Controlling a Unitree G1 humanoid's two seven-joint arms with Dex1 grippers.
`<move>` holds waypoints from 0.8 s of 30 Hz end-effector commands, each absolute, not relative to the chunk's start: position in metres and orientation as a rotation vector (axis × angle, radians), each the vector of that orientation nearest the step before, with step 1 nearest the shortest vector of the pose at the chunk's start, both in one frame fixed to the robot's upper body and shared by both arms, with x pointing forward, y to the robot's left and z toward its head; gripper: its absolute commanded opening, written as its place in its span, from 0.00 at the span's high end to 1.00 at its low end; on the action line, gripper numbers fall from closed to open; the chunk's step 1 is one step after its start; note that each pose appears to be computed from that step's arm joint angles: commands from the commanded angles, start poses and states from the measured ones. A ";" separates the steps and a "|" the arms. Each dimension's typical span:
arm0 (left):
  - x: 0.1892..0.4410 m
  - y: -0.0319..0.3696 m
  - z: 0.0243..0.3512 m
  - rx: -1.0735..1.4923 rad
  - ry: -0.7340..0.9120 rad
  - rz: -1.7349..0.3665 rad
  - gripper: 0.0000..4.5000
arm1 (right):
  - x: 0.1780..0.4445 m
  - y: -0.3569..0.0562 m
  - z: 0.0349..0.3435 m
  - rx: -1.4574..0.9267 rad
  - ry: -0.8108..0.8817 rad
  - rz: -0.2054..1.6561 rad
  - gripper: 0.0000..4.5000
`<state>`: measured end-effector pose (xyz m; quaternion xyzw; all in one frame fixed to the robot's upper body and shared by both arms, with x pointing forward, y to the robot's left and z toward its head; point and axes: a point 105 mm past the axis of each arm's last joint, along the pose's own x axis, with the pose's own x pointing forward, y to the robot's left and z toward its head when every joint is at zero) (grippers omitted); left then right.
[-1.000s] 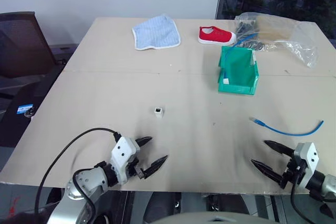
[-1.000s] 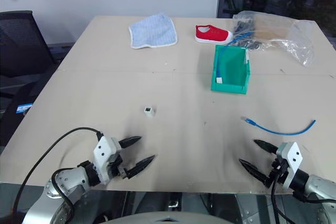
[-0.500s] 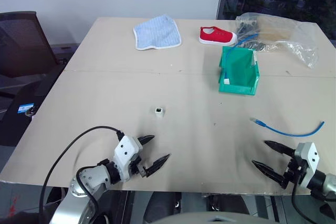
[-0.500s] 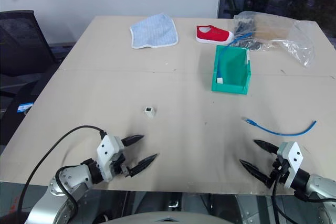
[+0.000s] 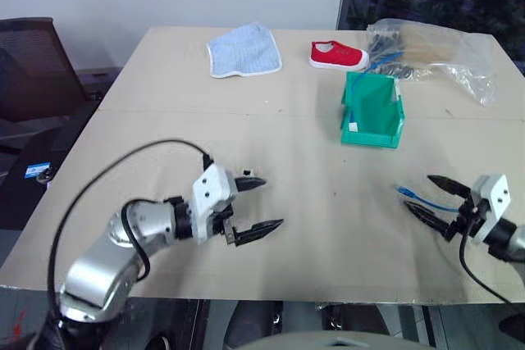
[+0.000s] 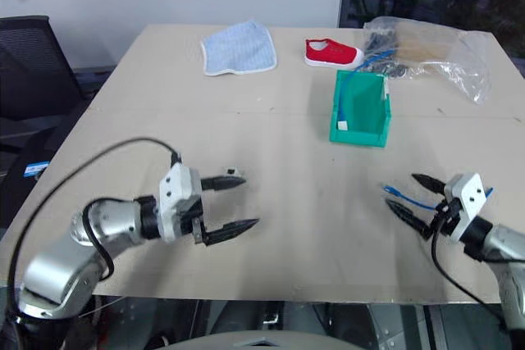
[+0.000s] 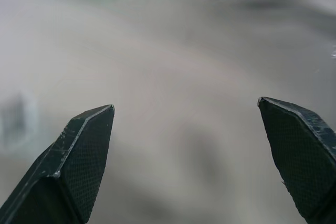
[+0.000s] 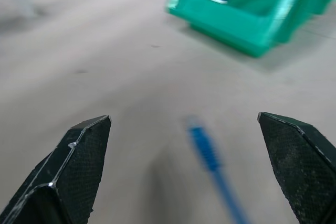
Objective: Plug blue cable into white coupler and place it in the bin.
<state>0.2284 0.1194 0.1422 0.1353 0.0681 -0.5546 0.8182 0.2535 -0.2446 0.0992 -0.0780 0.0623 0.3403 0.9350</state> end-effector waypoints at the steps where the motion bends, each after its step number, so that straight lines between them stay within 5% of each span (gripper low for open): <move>1: 0.223 0.095 0.165 0.345 0.134 -1.330 0.00 | 0.268 -0.249 0.095 -0.223 0.197 0.696 0.01; 4: 0.225 0.085 0.177 0.385 0.127 -1.365 0.00 | 0.270 -0.249 0.091 -0.230 0.232 0.734 0.01; 7: 0.228 0.081 0.186 0.400 0.112 -1.377 0.00 | 0.271 -0.249 0.090 -0.218 0.243 0.751 0.19; 15: 0.228 0.078 0.189 0.390 0.130 -1.400 0.00 | 0.269 -0.247 0.086 -0.233 0.268 0.804 0.98; 24: 0.231 0.086 0.185 0.413 0.135 -1.381 0.00 | 0.282 -0.212 0.093 -0.272 0.226 0.922 0.99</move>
